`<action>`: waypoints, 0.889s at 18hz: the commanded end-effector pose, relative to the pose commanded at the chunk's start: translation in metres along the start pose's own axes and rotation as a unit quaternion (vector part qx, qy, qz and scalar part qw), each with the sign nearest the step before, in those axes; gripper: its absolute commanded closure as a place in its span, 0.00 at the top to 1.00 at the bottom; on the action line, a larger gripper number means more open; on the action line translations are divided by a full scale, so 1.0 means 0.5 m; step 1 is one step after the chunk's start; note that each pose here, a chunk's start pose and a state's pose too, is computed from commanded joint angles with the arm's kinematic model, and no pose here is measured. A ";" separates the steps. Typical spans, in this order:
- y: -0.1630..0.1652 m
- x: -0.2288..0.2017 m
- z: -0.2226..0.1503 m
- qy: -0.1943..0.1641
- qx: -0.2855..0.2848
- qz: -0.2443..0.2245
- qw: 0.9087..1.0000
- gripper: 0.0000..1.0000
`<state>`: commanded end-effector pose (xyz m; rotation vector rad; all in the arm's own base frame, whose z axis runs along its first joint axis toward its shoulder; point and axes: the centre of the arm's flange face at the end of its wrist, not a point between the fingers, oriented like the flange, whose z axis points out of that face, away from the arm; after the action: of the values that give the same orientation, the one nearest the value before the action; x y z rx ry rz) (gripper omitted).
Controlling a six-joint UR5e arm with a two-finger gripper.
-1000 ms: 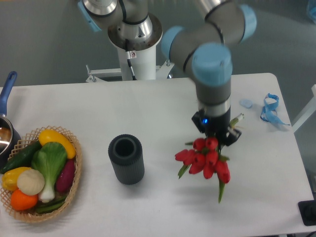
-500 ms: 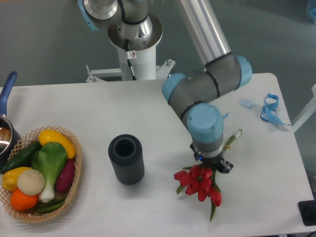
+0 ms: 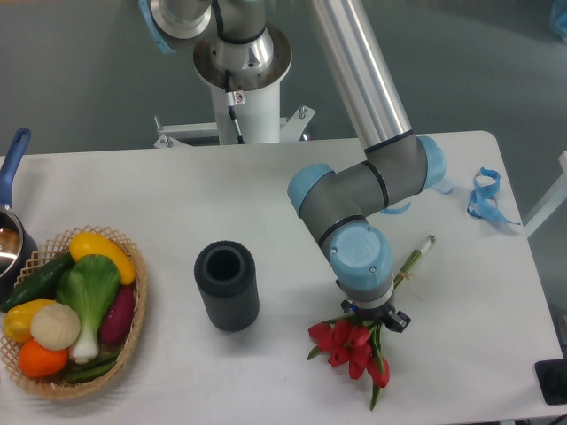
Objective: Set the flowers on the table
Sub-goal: 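Open the gripper and raise it away from the tulips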
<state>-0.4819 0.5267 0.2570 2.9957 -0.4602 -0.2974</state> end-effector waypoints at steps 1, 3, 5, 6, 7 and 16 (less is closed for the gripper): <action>0.005 -0.003 -0.037 -0.009 0.018 -0.006 1.000 1.00; 0.036 -0.008 -0.129 -0.027 0.064 -0.020 0.997 1.00; 0.078 -0.017 -0.216 -0.050 0.094 -0.035 0.994 1.00; 0.106 -0.024 -0.255 -0.060 0.107 -0.045 0.991 1.00; 0.123 -0.026 -0.281 -0.063 0.124 -0.051 0.989 1.00; 0.392 -0.043 -0.387 -0.046 0.127 0.027 0.990 1.00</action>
<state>-0.5186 0.3595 0.4741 3.2193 -0.6330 -0.4021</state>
